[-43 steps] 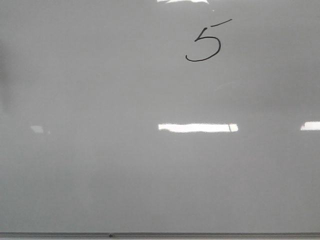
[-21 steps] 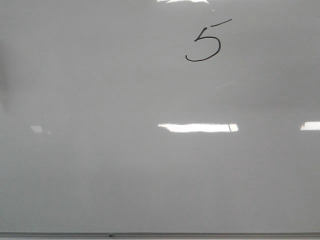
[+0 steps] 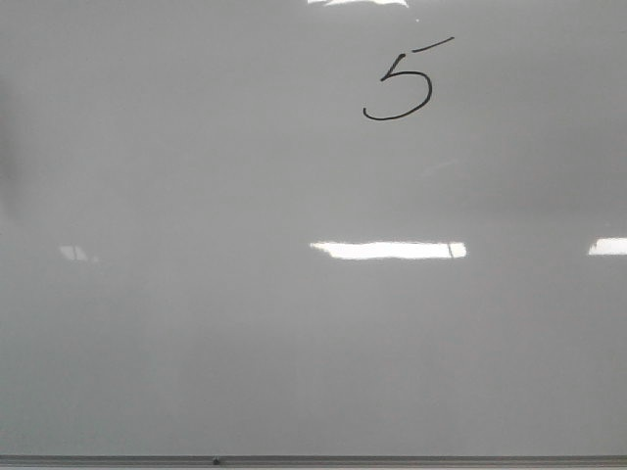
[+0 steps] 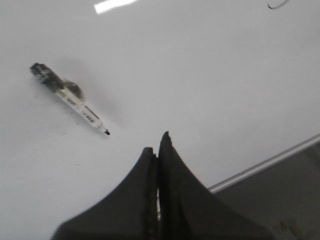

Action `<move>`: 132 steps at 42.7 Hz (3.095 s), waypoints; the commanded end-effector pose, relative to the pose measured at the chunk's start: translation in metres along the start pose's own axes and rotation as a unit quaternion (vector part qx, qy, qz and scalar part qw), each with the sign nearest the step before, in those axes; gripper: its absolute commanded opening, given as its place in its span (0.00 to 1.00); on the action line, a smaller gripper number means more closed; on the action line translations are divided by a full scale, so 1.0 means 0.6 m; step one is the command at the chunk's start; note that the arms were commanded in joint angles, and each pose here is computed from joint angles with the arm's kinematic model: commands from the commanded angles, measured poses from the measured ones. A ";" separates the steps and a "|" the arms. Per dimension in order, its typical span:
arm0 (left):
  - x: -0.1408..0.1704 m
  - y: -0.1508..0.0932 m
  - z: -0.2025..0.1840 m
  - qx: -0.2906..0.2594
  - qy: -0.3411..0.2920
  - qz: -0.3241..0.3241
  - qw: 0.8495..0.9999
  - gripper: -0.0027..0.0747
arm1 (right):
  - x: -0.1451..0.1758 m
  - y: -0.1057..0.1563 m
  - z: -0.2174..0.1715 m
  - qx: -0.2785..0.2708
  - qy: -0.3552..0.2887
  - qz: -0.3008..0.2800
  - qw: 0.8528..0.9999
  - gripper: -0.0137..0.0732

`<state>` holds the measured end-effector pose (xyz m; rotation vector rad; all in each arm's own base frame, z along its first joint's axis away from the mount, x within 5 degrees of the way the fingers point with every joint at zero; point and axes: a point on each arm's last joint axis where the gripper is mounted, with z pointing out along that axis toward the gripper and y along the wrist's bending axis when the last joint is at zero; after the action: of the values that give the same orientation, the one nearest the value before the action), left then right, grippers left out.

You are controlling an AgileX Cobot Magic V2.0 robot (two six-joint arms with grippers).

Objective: Write number 5 on whiteboard

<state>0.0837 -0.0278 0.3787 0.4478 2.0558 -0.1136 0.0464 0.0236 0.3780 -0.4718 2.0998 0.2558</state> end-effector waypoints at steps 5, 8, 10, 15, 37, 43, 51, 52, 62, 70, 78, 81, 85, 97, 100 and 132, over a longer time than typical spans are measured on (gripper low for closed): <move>0.047 0.016 -0.024 -0.089 -0.126 -0.032 0.987 0.01 | -0.019 0.000 -0.007 0.003 -0.042 0.004 0.999 0.07; 0.078 0.014 -0.021 -0.111 -0.170 -0.047 0.978 0.01 | -0.019 0.000 -0.007 0.003 -0.042 0.004 0.999 0.07; 0.100 0.012 -0.017 -0.127 -0.200 -0.048 0.970 0.01 | -0.019 0.000 -0.007 0.003 -0.042 0.004 0.999 0.07; 0.152 0.005 -0.001 -0.150 -0.256 -0.059 0.953 0.01 | -0.019 0.000 -0.007 0.003 -0.042 0.004 0.999 0.07; 0.269 -0.003 0.087 -0.160 -0.321 -0.121 0.926 0.01 | -0.019 -0.001 -0.007 0.003 -0.041 0.004 0.999 0.07; 0.266 -0.002 0.084 -0.162 -0.335 -0.118 0.921 0.01 | -0.019 -0.001 -0.007 0.003 -0.040 0.004 0.999 0.07; 0.265 -0.002 0.083 -0.162 -0.339 -0.117 0.919 0.01 | -0.019 -0.001 -0.007 0.003 -0.040 0.004 0.999 0.07; 0.265 -0.002 0.083 -0.162 -0.339 -0.117 0.919 0.01 | -0.019 -0.001 -0.007 0.003 -0.040 0.004 0.999 0.07; 0.265 -0.002 0.083 -0.162 -0.339 -0.117 0.919 0.01 | -0.019 -0.001 -0.007 0.003 -0.040 0.004 0.999 0.07; 0.265 -0.002 0.083 -0.162 -0.339 -0.117 0.919 0.01 | -0.019 -0.001 -0.007 0.003 -0.040 0.004 0.999 0.07; 0.265 -0.002 0.083 -0.162 -0.339 -0.117 0.919 0.01 | -0.019 -0.001 -0.007 0.003 -0.040 0.004 0.999 0.07; 0.265 -0.002 0.083 -0.162 -0.339 -0.117 0.919 0.01 | -0.019 -0.001 -0.007 0.003 -0.040 0.004 0.999 0.07; 0.265 -0.002 0.083 -0.162 -0.339 -0.117 0.919 0.01 | -0.019 -0.001 -0.007 0.003 -0.040 0.004 0.999 0.07; 0.265 -0.002 0.083 -0.162 -0.338 -0.118 0.920 0.01 | 0.000 -0.010 -0.019 0.061 -0.102 0.013 0.993 0.07; 0.265 -0.002 0.083 -0.162 -0.338 -0.118 0.920 0.01 | 0.021 -0.015 -0.012 0.099 -0.138 0.020 0.985 0.07; 0.265 -0.002 0.083 -0.162 -0.338 -0.118 0.920 0.01 | 0.232 -0.039 0.144 0.210 -0.340 0.024 0.916 0.07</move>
<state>0.0559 0.0002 0.2113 -0.0444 1.4835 -0.0434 0.0558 0.0023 0.1996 -0.0602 1.6106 0.0000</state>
